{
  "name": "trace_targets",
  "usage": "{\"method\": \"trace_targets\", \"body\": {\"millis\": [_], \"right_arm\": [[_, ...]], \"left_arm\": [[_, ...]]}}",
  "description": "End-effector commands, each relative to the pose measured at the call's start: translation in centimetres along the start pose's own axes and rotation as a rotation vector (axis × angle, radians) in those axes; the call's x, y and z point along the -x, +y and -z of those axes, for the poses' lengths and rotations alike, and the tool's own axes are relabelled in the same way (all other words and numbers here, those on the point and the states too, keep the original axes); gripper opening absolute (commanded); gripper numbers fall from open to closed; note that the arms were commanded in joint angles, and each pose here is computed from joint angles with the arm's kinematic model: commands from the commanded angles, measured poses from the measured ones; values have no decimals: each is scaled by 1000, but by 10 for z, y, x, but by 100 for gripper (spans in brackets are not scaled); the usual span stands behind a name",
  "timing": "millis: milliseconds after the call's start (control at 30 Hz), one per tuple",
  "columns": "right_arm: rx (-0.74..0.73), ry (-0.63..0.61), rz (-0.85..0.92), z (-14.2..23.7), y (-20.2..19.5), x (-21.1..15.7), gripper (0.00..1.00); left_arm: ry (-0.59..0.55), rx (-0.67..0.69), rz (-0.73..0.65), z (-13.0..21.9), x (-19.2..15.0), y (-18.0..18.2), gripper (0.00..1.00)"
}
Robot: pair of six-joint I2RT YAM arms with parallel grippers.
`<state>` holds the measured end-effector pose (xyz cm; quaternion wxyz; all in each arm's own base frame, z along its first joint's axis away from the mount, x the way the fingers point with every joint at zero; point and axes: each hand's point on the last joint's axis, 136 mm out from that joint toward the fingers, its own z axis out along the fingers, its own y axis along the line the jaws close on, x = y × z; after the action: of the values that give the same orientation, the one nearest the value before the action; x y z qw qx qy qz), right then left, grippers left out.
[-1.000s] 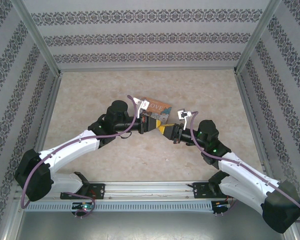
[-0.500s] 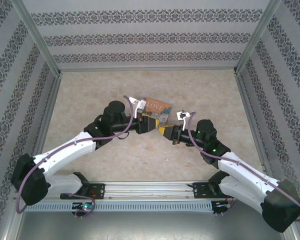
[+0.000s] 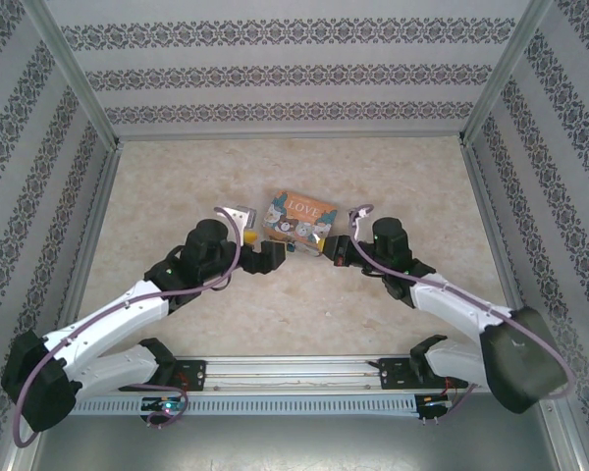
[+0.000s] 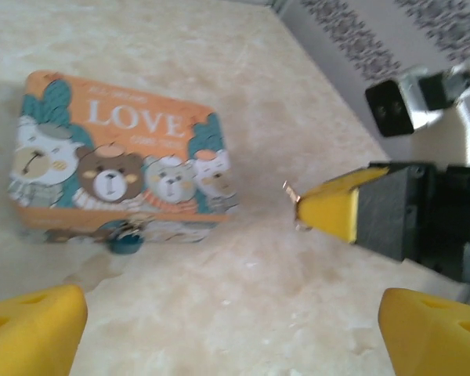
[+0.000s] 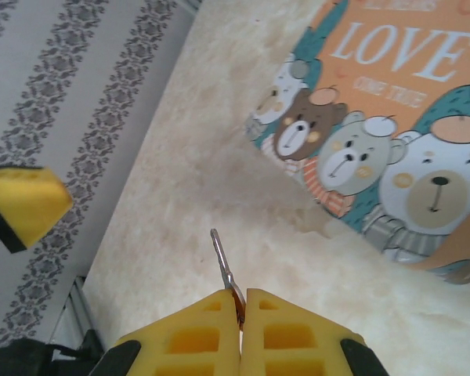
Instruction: Unlock a padlock with a key
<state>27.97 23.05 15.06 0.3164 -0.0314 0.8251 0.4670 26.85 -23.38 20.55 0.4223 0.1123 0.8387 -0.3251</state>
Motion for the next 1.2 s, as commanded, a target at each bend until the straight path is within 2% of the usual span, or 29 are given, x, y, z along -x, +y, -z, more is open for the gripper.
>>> {"method": "trace_targets", "body": {"millis": [0, 267, 533, 833, 1167], "right_arm": [[48, -31, 4, -8, 7, 22, 0], [32, -24, -47, -31, -15, 36, 0], [22, 4, -76, -54, -31, 42, 0], [-31, 31, -99, -60, -58, 35, 0], [-72, 111, -159, -63, -79, -5, 0]], "left_arm": [[-2, 84, -32, -1, -7, 21, 99], [48, 97, -17, -18, -23, 33, 99], [113, 40, 88, -38, -35, 46, 99], [157, -11, 119, -56, -42, 60, 87], [186, -41, 77, -79, -52, 64, 78]]}}
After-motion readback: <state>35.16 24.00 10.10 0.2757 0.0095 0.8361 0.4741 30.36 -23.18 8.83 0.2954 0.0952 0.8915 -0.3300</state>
